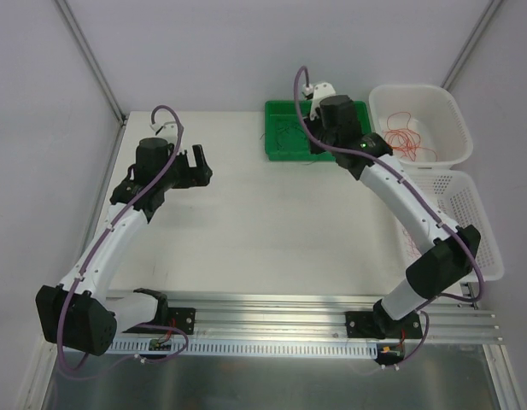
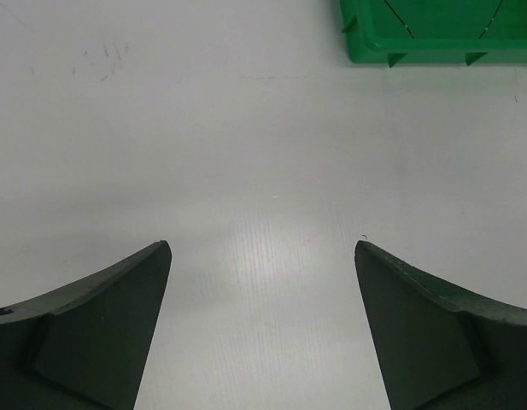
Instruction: Untangle the cables
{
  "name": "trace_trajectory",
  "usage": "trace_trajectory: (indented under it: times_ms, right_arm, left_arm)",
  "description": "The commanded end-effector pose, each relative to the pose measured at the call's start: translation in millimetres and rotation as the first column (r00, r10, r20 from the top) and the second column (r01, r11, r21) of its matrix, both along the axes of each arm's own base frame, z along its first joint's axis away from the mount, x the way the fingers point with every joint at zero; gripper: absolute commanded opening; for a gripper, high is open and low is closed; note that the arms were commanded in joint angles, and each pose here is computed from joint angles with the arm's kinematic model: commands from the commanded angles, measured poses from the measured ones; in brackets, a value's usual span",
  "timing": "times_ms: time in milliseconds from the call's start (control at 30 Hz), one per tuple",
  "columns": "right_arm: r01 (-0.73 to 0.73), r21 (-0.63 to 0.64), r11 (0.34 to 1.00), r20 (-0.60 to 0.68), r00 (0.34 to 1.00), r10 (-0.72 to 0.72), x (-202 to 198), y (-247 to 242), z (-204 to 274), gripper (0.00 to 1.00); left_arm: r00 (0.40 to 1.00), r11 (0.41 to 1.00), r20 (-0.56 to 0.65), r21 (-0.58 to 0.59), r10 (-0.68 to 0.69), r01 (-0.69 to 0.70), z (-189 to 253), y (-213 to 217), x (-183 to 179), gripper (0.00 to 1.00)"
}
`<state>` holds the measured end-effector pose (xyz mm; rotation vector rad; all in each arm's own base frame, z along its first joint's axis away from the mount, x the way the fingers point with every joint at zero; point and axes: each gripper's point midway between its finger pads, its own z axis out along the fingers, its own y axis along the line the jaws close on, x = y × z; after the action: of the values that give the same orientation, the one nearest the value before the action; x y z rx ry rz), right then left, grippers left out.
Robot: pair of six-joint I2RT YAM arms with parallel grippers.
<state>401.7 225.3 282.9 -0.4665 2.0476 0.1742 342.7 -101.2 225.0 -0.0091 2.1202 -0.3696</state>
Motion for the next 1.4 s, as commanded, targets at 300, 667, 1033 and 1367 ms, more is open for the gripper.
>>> trace_trajectory:
  times_ms: [300, 667, 1033, 1367]
  right_arm:
    - [0.096, 0.129, 0.987, 0.198, 0.973, -0.121, 145.0, -65.9, 46.6, 0.01]
    - [0.091, 0.135, 0.987, 0.039, 0.994, -0.097, 254.3, -67.8, -114.9, 0.17]
    - [0.096, 0.172, 0.980, 0.037, 0.994, -0.103, 224.1, -72.3, -85.2, 0.80]
    - [0.046, 0.286, 0.957, 0.169, 0.981, -0.098, 122.4, -77.2, 65.3, 0.99]
  left_arm:
    - [0.995, 0.995, 0.059, 0.057, 0.075, -0.079, 11.4, 21.1, -1.1, 0.97]
    - [0.993, 0.991, 0.049, 0.083, 0.105, -0.109, 7.5, 28.3, -0.4, 0.99]
    - [0.995, 0.995, 0.053, 0.061, 0.079, -0.082, 11.3, 22.6, -2.7, 0.99]
    - [0.994, 0.995, 0.083, 0.067, 0.074, -0.080, 20.2, 24.2, -5.2, 0.99]
